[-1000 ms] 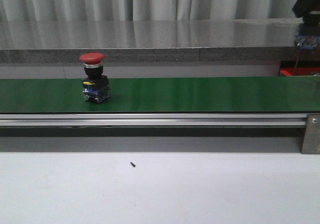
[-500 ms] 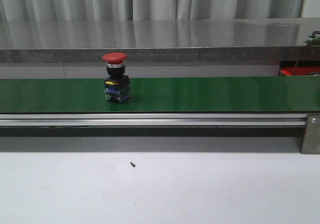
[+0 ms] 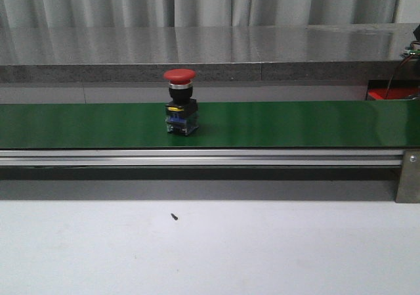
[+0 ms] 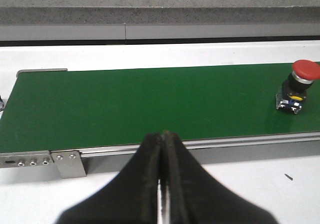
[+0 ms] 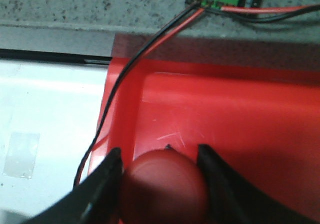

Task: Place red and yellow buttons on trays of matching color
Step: 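Lower the red button into the red tray and open the right gripper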

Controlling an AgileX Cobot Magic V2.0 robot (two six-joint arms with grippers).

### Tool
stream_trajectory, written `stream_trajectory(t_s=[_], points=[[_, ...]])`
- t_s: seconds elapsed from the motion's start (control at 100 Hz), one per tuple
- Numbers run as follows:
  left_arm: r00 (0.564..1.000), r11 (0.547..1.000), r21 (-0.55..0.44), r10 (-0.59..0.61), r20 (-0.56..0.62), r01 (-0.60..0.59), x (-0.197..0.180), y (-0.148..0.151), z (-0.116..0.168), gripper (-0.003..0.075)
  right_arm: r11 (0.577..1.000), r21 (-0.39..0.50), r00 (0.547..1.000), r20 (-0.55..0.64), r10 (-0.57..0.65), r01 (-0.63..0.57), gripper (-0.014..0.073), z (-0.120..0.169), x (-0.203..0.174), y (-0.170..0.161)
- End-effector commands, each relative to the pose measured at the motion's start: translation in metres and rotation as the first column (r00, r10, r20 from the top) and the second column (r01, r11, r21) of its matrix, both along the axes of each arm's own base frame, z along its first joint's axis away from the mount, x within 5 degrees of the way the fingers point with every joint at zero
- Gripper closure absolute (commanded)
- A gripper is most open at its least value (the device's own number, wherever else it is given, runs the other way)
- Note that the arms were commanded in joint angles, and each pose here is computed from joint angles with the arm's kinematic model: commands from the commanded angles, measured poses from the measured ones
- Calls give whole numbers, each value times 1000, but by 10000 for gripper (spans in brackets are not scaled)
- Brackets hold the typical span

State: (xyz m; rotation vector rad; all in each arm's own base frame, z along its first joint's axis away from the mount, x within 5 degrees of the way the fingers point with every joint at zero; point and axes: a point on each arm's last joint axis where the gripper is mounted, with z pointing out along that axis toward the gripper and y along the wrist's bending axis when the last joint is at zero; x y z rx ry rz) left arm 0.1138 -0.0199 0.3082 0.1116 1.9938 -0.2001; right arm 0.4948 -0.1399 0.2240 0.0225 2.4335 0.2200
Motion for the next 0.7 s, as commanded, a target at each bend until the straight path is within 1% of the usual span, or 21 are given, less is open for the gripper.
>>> stream_trajectory(t_s=[0.0, 0.19, 0.28, 0.35, 0.39, 0.42, 0.47, 0.54, 0.59, 0.69], points=[[996, 1000, -29, 11, 91, -8, 2, 0, 15, 740, 999, -22, 990, 139, -30, 33, 400, 43, 0, -3], [996, 1000, -29, 11, 91, -8, 2, 0, 15, 740, 1000, -5, 996, 90, -24, 25, 400, 22, 4, -3], [996, 1000, -29, 11, 91, -8, 2, 0, 15, 740, 1000, -3, 996, 84, -23, 24, 383, 19, 4, -4], [996, 1000, -29, 11, 91, -8, 2, 0, 15, 740, 1000, -4, 996, 84, -24, 24, 318, 19, 4, -4], [996, 1000, -29, 11, 91, -8, 2, 0, 15, 740, 1000, -4, 996, 85, -23, 24, 242, 20, 4, -3], [996, 1000, -29, 11, 91, -8, 2, 0, 15, 740, 1000, -3, 996, 83, -22, 22, 205, 20, 4, -3], [996, 1000, -29, 11, 91, -8, 2, 0, 15, 740, 1000, -3, 996, 86, -19, 19, 109, 24, 3, -3], [996, 1000, -29, 11, 91, -8, 2, 0, 15, 740, 1000, -8, 995, 99, -18, 18, 18, 32, 1, -2], [996, 1000, -29, 11, 91, -8, 2, 0, 15, 740, 1000, -14, 993, 117, -18, 20, -8, 41, -1, -1], [996, 1000, -29, 11, 91, -8, 2, 0, 15, 740, 999, -29, 987, 159, -14, 19, -7, 64, -8, 1]])
